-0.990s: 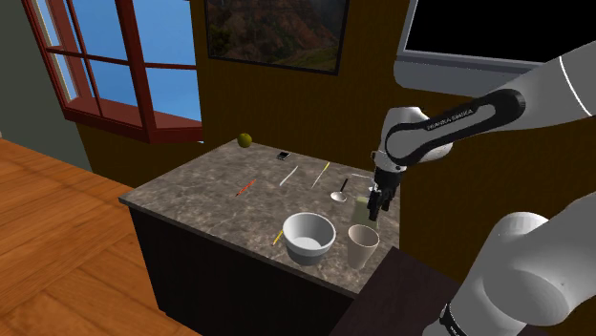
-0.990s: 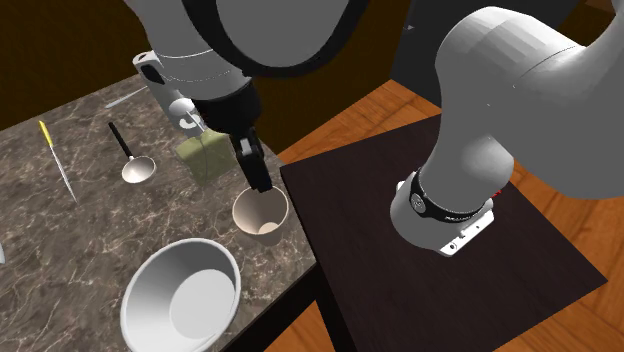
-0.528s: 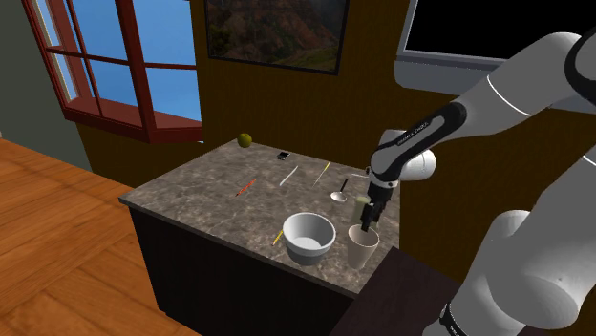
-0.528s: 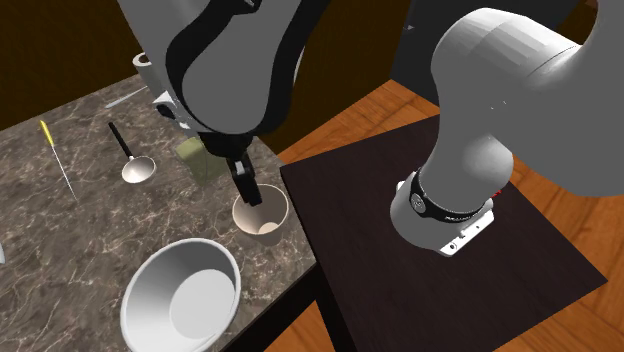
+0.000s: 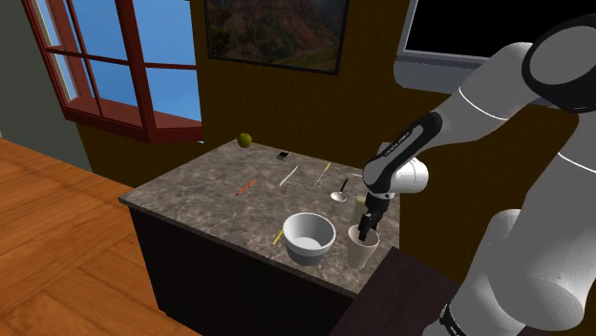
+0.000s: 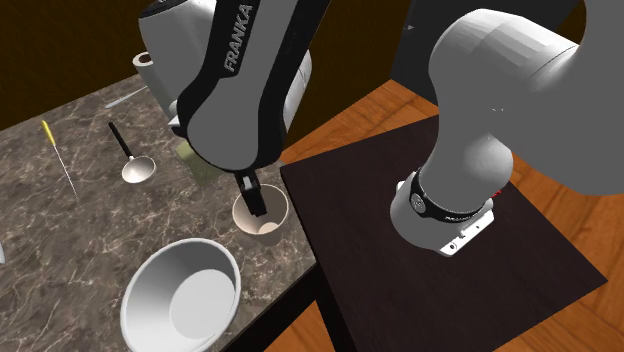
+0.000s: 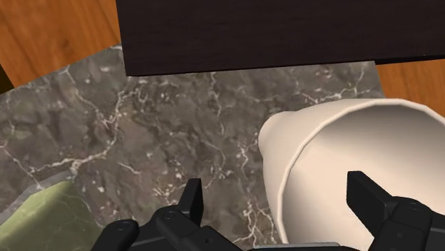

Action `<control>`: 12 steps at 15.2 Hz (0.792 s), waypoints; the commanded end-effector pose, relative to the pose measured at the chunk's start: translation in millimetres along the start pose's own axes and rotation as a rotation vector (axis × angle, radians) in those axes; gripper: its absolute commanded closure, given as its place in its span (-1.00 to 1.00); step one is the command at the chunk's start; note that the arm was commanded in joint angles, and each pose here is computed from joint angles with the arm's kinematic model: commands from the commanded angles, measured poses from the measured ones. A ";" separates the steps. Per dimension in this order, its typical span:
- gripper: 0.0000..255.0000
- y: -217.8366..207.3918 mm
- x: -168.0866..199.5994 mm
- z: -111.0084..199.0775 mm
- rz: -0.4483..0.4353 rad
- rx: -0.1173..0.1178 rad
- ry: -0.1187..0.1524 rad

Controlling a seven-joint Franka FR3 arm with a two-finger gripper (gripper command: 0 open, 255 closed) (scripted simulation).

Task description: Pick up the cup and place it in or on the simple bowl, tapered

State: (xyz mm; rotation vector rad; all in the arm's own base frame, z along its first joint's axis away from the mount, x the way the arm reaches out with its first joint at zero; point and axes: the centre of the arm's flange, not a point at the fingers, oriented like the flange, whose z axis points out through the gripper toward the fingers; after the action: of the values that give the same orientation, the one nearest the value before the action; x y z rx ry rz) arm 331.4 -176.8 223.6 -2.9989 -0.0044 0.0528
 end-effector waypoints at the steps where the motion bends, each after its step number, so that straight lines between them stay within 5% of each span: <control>1: -1.00 0.2 0.3 1.6 0.000 -0.001 0.001; 6: -1.00 0.2 0.3 1.6 0.000 0.000 0.001; 7: 1.00 0.2 0.3 1.6 0.000 0.000 0.001; 12: 1.00 0.3 0.3 1.6 0.000 0.000 0.001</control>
State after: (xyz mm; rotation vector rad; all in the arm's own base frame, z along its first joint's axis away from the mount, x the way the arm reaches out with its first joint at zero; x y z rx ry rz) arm 331.8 -176.6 222.1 -2.9992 -0.0046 0.0515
